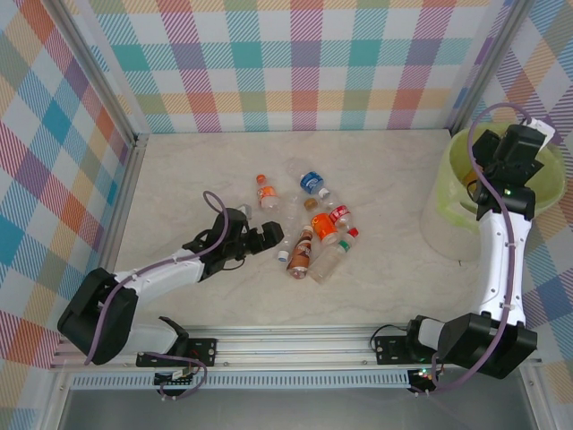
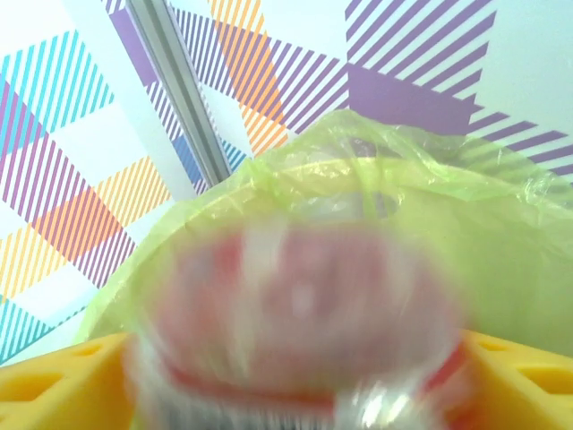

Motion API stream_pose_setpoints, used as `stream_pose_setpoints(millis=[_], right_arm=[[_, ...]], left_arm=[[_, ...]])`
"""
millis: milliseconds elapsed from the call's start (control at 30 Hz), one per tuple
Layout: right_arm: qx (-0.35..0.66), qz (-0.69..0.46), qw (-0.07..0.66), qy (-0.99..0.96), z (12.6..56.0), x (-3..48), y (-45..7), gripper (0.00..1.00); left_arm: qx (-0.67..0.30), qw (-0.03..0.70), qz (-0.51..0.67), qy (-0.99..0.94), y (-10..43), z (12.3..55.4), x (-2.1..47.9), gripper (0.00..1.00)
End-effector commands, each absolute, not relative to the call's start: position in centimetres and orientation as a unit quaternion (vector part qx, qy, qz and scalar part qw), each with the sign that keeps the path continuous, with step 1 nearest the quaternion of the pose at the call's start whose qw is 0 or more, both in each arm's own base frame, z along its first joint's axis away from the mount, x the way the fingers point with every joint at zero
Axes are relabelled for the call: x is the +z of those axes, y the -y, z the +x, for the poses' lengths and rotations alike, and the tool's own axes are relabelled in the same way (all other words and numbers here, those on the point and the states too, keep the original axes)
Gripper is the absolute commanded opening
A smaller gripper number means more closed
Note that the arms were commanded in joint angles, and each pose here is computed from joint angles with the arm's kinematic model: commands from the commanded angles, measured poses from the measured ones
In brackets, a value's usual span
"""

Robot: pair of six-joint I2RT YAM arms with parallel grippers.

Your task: Put the plastic bottles in the bin

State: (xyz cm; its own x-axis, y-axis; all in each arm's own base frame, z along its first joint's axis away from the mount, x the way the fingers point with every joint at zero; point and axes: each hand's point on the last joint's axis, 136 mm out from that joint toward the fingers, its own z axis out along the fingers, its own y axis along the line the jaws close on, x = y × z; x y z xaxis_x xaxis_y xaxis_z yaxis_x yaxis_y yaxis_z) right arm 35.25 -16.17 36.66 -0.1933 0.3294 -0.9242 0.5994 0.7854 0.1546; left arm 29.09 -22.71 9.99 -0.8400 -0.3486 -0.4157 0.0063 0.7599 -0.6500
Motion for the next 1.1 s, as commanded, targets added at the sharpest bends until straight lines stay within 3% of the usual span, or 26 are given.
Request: stream_pose_setpoints(millis=[0,67,267,400,600,900,1067], right_arm=[[-0.101,0.307,0.552,-0.768,34.5,36.1,15.5,0.91],[-0.077,0.295,0.559,-0.772,34.6,36.2,14.6,1.00],[0.018,0.260,0.583,-0.769,33.9,37.7,10.8,1.00],[0.129,0.169,0.599,-0.772,33.8,39.1,5.4,1.00],[0.202,0.086,0.604,-0.766,32.2,39.9,-0.5,1.00],[0.295,0.026,0.578,-0.761,30.8,38.4,-6.9,1.00],[0.328,0.024,0.556,-0.763,31.2,36.1,-9.0,1.00]], left_arm=[[-0.328,0.248,-0.063,-0.909,23.3,28.6,10.2,1.00],[-0.328,0.246,-0.059,-0.910,23.5,28.4,10.2,1.00],[-0.308,0.250,-0.044,-0.917,23.6,28.1,10.3,1.00],[-0.288,0.252,-0.032,-0.923,23.8,27.8,10.1,1.00],[-0.253,0.255,-0.022,-0.933,24.6,27.8,9.7,1.00],[-0.191,0.239,-0.014,-0.952,25.5,27.9,7.4,1.00],[-0.175,0.268,-0.022,-0.947,25.7,29.7,7.2,0.93]])
